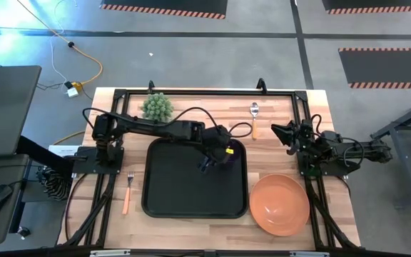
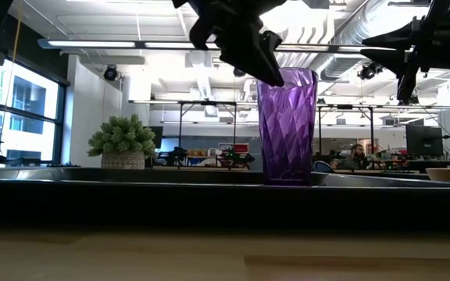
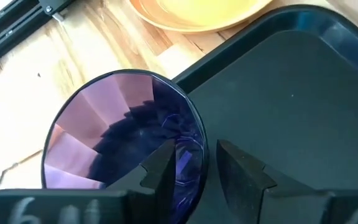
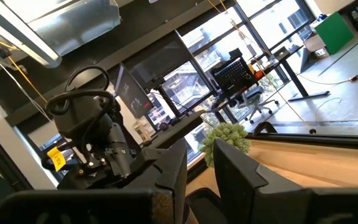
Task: Pick and place plate/cup/fork/spoon on tray
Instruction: Put the purple cup on the top right of the black tray
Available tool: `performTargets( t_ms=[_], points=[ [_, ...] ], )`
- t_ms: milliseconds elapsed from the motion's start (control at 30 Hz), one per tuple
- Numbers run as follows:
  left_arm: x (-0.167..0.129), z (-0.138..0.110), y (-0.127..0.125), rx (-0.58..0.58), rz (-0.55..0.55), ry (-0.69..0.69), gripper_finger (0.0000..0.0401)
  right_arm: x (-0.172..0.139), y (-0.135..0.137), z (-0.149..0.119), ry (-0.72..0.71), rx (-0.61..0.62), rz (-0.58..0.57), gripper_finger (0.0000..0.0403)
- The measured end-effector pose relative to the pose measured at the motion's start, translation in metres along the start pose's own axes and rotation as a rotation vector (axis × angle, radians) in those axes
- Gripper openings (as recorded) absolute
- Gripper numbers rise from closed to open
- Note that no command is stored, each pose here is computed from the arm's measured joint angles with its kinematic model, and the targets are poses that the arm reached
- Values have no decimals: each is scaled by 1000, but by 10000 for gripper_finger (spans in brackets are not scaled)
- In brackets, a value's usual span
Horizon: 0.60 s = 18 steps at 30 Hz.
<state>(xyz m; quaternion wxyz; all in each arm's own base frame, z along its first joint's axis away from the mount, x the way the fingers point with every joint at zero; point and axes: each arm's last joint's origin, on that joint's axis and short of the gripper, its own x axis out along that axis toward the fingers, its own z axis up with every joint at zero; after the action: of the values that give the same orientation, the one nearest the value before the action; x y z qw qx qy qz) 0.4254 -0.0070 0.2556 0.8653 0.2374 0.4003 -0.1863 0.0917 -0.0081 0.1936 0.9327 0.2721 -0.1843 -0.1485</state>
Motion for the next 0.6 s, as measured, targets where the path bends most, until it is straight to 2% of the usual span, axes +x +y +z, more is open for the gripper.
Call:
performTargets(
  t_ms=[367,600],
  points=[
    [-2,0,2,-68,50,22,109,0,0,0,5,0,8,71],
    [-2,-1,1,-112,42,23,109,0,0,0,7,0,12,71]
  ],
)
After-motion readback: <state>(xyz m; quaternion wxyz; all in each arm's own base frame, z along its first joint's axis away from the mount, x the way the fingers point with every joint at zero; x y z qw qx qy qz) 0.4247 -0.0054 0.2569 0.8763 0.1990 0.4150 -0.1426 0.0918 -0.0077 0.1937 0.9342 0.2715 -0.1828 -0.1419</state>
